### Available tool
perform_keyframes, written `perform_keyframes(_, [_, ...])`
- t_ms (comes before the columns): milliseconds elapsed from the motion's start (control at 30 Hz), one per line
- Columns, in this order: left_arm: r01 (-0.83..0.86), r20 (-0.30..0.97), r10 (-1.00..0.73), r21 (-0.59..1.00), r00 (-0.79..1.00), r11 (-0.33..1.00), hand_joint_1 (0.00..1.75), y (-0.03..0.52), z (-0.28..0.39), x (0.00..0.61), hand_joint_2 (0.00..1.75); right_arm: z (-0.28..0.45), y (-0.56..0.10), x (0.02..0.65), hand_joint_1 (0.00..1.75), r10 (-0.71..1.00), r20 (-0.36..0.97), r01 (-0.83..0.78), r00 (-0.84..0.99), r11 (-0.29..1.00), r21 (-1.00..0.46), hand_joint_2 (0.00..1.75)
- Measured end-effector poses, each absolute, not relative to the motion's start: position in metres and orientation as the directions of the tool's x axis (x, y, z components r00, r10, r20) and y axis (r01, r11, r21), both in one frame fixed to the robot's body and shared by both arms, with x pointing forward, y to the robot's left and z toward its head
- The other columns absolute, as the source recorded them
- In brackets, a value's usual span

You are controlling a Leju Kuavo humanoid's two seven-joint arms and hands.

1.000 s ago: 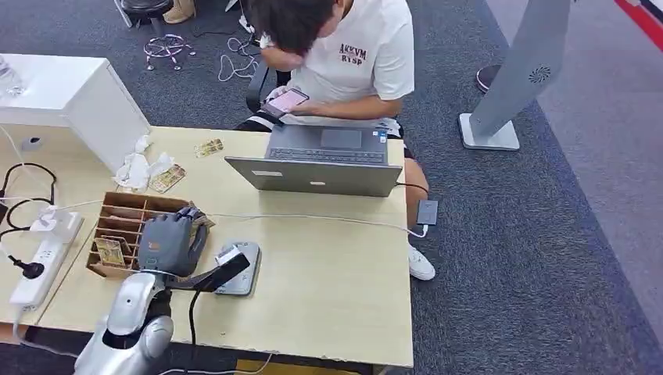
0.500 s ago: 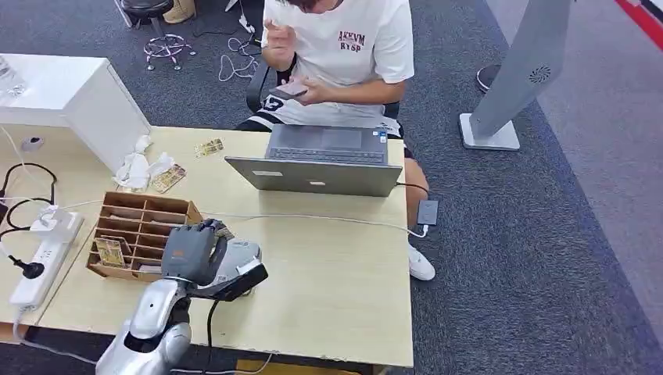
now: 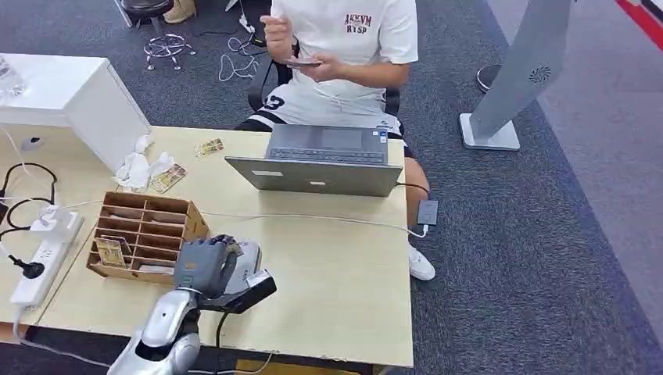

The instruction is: Pass the card to the sensor for recognition and then transmit it.

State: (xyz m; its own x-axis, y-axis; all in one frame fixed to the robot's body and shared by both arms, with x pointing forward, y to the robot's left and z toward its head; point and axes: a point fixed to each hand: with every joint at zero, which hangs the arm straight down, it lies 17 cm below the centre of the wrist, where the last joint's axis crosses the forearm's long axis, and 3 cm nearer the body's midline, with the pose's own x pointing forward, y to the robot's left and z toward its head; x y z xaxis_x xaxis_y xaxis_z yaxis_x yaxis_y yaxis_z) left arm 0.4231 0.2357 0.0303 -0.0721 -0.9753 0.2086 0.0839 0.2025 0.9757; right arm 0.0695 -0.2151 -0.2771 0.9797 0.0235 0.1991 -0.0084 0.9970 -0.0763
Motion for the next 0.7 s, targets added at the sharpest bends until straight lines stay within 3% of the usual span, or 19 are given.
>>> perform_keyframes(700, [0.12,0.227,-0.972,0.968,-0.054,0.22,1.75,0.234,0.008,0.415,1.75,-0.277,-0.214,0.069,0.0,0.04,0.197,-0.025,0.98,0.997,-0.076,1.75])
